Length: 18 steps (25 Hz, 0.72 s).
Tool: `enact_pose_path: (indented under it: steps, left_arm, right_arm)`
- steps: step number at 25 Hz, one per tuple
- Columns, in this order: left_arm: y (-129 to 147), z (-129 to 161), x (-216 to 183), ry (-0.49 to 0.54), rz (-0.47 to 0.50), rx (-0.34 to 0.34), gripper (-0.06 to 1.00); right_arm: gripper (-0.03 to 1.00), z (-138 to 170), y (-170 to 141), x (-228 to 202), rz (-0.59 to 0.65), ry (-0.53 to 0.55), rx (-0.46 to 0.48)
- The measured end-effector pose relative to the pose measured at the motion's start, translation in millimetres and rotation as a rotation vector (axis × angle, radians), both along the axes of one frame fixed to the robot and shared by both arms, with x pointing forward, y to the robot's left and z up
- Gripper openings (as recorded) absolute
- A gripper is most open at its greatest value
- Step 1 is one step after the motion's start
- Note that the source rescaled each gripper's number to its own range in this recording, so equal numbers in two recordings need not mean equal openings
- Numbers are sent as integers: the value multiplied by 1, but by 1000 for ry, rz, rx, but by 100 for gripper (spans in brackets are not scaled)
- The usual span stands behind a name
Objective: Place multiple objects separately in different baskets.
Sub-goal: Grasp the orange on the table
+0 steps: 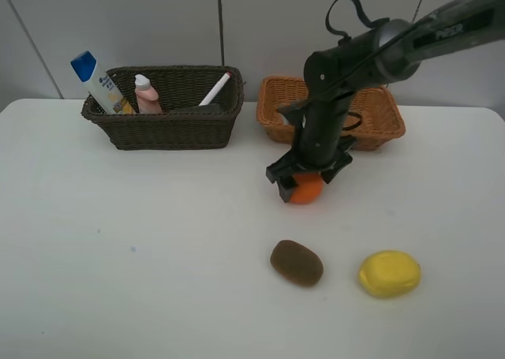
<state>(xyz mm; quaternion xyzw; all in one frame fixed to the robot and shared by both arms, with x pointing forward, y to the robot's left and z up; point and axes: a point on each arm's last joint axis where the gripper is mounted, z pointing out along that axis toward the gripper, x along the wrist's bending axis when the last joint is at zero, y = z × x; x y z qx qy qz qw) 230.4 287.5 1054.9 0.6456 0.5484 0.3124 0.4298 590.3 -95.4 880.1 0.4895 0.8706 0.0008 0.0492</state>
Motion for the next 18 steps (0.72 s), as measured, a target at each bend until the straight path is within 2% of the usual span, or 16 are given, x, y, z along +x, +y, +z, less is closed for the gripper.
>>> enact_pose_path:
  steps: [6,7,8,9,18]
  left_arm:
    - [0,0,0,0,0,1,100]
    - [0,0,0,0,0,1,100]
    - [0,0,0,0,0,1,100]
    - [0,0,0,0,0,1,100]
    - [0,0,0,0,0,1,100]
  right_arm:
    - [95,-12,1,1,3,11,-5]
    - [90,-12,1,1,3,11,-5]
    - [78,-12,1,1,3,12,-5]
    - [59,-12,1,1,3,12,-5]
    - [58,-6,0,-1,-2,16,-7]
